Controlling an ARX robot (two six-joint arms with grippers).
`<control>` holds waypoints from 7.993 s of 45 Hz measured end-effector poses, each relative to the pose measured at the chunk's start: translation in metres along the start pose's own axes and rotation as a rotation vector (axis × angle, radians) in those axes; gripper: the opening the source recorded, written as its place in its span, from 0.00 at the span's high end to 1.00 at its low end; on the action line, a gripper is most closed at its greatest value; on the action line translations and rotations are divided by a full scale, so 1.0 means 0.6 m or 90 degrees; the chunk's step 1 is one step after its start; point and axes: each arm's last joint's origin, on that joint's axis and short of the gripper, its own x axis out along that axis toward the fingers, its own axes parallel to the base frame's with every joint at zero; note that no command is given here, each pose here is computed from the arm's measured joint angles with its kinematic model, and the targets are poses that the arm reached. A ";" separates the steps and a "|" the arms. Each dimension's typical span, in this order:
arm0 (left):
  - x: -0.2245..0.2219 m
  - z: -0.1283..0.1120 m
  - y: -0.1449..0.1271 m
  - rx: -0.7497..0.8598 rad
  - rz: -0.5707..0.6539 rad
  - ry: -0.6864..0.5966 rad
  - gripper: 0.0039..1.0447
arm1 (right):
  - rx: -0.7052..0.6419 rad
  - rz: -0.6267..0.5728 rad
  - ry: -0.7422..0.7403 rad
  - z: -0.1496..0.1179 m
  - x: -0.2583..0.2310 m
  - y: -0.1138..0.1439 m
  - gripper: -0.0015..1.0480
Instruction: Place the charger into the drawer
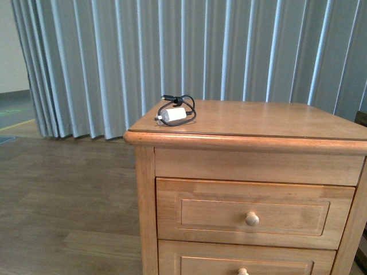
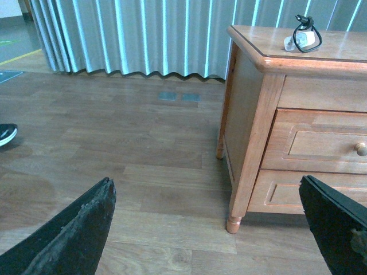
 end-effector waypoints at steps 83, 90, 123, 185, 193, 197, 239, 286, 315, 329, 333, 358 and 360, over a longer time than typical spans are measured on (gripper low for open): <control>0.000 0.000 0.000 0.000 0.000 0.000 0.06 | -0.240 0.199 0.102 -0.031 0.184 0.165 0.08; 0.000 0.000 0.000 0.000 0.000 0.000 0.06 | -0.254 0.193 0.109 -0.052 0.238 0.195 0.08; 0.000 0.000 0.000 0.000 0.000 0.000 0.06 | -0.266 0.038 0.097 -0.168 0.460 0.255 0.08; 0.000 0.000 0.000 0.000 0.000 0.000 0.06 | -0.279 -0.004 0.109 -0.219 0.506 0.231 0.36; 0.000 0.000 0.000 0.000 0.000 0.000 0.06 | -0.281 0.000 0.115 -0.227 0.506 0.229 0.44; 0.000 0.000 0.000 0.000 0.000 0.000 0.06 | -0.281 0.000 0.115 -0.227 0.506 0.229 0.54; 0.000 0.000 0.000 0.000 0.000 0.000 0.06 | -0.282 0.002 0.117 -0.229 0.504 0.232 0.77; 0.000 0.000 0.000 0.000 0.000 0.000 0.06 | -0.229 0.145 0.184 -0.200 0.334 0.161 0.79; 0.000 0.000 0.000 0.000 0.000 0.000 0.06 | -0.192 0.138 0.192 -0.147 0.257 0.104 0.40; 0.000 0.000 0.000 0.000 0.000 0.000 0.06 | -0.130 0.130 0.169 -0.048 0.209 0.051 0.08; 0.000 0.000 0.000 0.000 0.000 0.000 0.06 | -0.119 0.116 0.137 -0.011 0.195 0.033 0.08; 0.000 0.000 0.000 0.000 0.000 0.000 0.06 | 0.019 0.105 0.034 0.092 0.063 -0.079 0.08; 0.000 0.000 0.000 0.000 0.000 0.000 0.06 | 0.021 0.105 0.034 0.091 0.063 -0.080 0.08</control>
